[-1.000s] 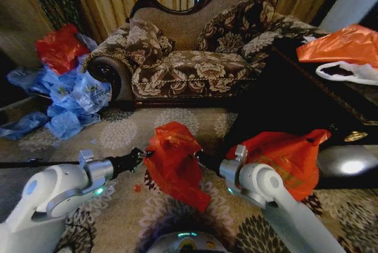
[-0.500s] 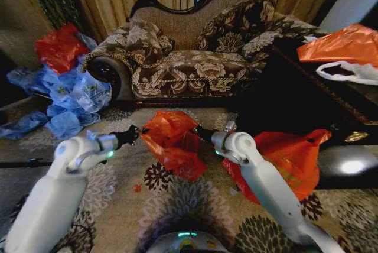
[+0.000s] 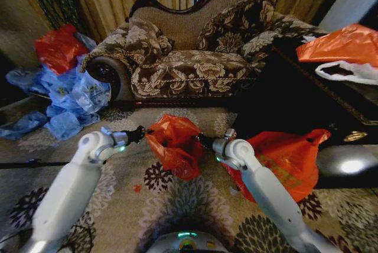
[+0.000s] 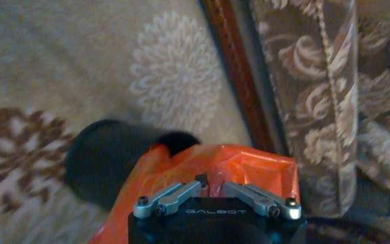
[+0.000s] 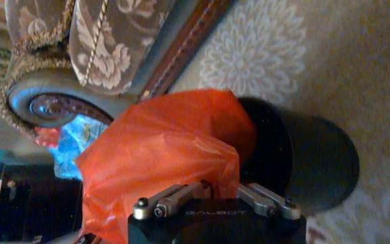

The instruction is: Place a garbage bag over the trash bin.

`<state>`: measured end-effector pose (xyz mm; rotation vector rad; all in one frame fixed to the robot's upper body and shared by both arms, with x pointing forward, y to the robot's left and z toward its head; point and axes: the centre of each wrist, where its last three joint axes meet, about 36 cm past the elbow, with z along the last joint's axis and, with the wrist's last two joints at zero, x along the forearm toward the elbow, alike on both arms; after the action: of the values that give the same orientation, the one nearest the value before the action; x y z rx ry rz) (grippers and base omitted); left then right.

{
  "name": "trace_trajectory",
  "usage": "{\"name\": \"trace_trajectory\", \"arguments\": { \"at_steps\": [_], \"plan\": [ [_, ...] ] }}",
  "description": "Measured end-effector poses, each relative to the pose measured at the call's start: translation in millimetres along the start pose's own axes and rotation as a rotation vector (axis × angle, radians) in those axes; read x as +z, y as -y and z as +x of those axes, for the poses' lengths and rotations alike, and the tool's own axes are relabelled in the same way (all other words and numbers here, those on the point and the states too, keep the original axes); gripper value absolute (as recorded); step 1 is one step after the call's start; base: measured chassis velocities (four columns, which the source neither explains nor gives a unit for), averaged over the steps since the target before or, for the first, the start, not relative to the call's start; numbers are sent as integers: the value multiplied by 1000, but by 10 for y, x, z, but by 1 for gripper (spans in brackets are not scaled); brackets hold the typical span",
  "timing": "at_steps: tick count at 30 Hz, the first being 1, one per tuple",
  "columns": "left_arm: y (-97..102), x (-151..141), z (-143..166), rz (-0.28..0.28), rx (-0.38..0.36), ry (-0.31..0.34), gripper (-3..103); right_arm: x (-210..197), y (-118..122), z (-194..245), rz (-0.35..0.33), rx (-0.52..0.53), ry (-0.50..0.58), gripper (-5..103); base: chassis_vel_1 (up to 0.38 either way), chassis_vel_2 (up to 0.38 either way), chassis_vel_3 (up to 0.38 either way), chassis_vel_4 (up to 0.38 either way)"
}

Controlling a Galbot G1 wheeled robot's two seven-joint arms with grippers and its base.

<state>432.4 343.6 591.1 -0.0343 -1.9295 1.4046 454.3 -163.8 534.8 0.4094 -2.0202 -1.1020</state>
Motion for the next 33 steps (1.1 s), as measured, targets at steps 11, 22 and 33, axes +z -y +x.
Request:
{"name": "trace_trajectory", "arguments": {
  "at_steps": [11, 22, 33],
  "plan": [
    [81, 203, 401, -7, -49, 27, 0, 359, -182, 300, -12, -26, -61, 0, 0, 0, 0, 0],
    [183, 135, 425, 16, -83, 71, 0, 487, -319, 556, -35, -17, -86, 0, 0, 0, 0, 0],
    [-106, 99, 273, 76, -184, 88, 0, 610, -94, 177, -62, 40, -135, 0, 0, 0, 0, 0]
  ]
}}
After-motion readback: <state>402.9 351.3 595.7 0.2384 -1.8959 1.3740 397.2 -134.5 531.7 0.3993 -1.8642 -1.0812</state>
